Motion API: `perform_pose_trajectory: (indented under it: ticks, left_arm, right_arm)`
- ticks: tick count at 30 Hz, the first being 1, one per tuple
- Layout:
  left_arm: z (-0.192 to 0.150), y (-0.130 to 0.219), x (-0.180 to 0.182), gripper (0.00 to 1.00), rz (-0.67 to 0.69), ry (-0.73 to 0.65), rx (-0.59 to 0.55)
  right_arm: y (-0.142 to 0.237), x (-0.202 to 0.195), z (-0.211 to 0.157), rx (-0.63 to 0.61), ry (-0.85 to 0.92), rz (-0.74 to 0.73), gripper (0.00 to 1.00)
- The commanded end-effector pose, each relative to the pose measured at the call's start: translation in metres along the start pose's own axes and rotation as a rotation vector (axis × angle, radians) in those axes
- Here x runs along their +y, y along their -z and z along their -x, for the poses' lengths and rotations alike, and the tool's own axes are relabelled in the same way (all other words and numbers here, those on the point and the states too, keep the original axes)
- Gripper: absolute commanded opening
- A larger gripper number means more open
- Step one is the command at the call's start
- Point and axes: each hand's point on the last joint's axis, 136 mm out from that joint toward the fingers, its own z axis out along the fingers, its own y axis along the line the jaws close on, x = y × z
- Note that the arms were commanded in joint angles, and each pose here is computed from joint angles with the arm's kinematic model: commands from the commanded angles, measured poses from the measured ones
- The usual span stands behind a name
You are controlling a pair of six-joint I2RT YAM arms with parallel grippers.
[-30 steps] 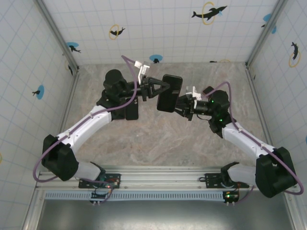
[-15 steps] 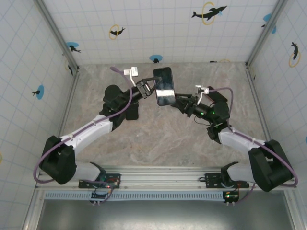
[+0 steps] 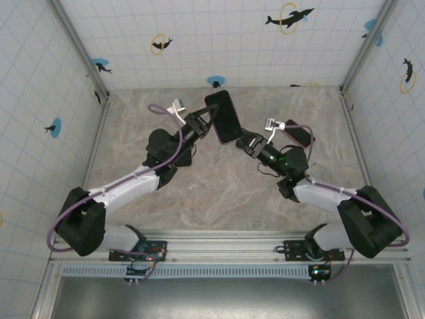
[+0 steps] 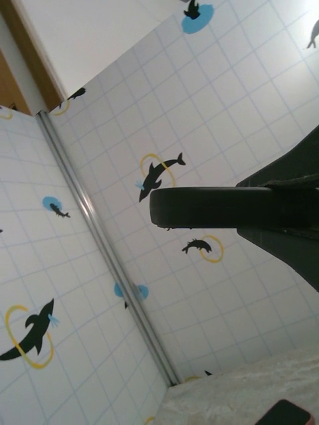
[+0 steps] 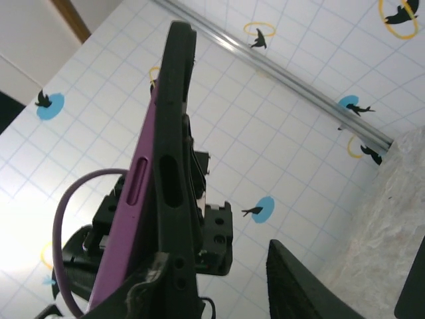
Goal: Take the phone out of the phone case
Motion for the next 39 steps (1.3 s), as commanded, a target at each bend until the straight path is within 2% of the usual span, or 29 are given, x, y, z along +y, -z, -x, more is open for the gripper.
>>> perform_pose_trajectory:
  ticks: [1,8,13,16,18,20,23,25,32,39]
  left_arm:
    - [0.003,0.000,0.010,0.00,0.013,0.046,-0.047]
    - [-0.008,-0.007,0.022,0.00,0.032,0.097,0.010]
    - [-0.008,-0.006,0.033,0.00,0.073,0.106,0.008]
    - [-0.006,-0.005,0.037,0.12,0.087,0.114,0.006]
    - [-0.005,-0.005,0.040,0.17,0.091,0.119,0.005]
    - [-0.005,-0.005,0.040,0.26,0.092,0.121,0.006]
    - [-0.006,-0.006,0.045,0.39,0.110,0.123,0.015]
    - [-0.006,-0.006,0.048,0.53,0.126,0.124,0.017]
    - [-0.007,-0.007,0.050,0.68,0.152,0.112,0.023]
    - [-0.012,-0.010,0.048,0.74,0.155,0.117,0.049]
  right_arm:
    - [-0.003,0.031,0.013,-0.083,-0.016,0.102,0.37]
    - [-0.006,0.028,0.010,-0.073,-0.053,0.109,0.29]
    - [-0.003,0.024,0.010,-0.081,-0.074,0.099,0.15]
    - [-0.002,0.021,0.011,-0.090,-0.097,0.096,0.06]
    - [-0.001,0.019,0.012,-0.098,-0.111,0.095,0.03]
    - [-0.001,0.018,0.013,-0.105,-0.125,0.097,0.00]
    - [0.000,0.016,0.015,-0.119,-0.145,0.099,0.00]
    - [0.000,0.016,0.017,-0.126,-0.152,0.106,0.00]
    - [0.002,0.012,0.021,-0.149,-0.151,0.101,0.00]
    - [0.003,0.016,0.029,-0.184,-0.125,0.129,0.00]
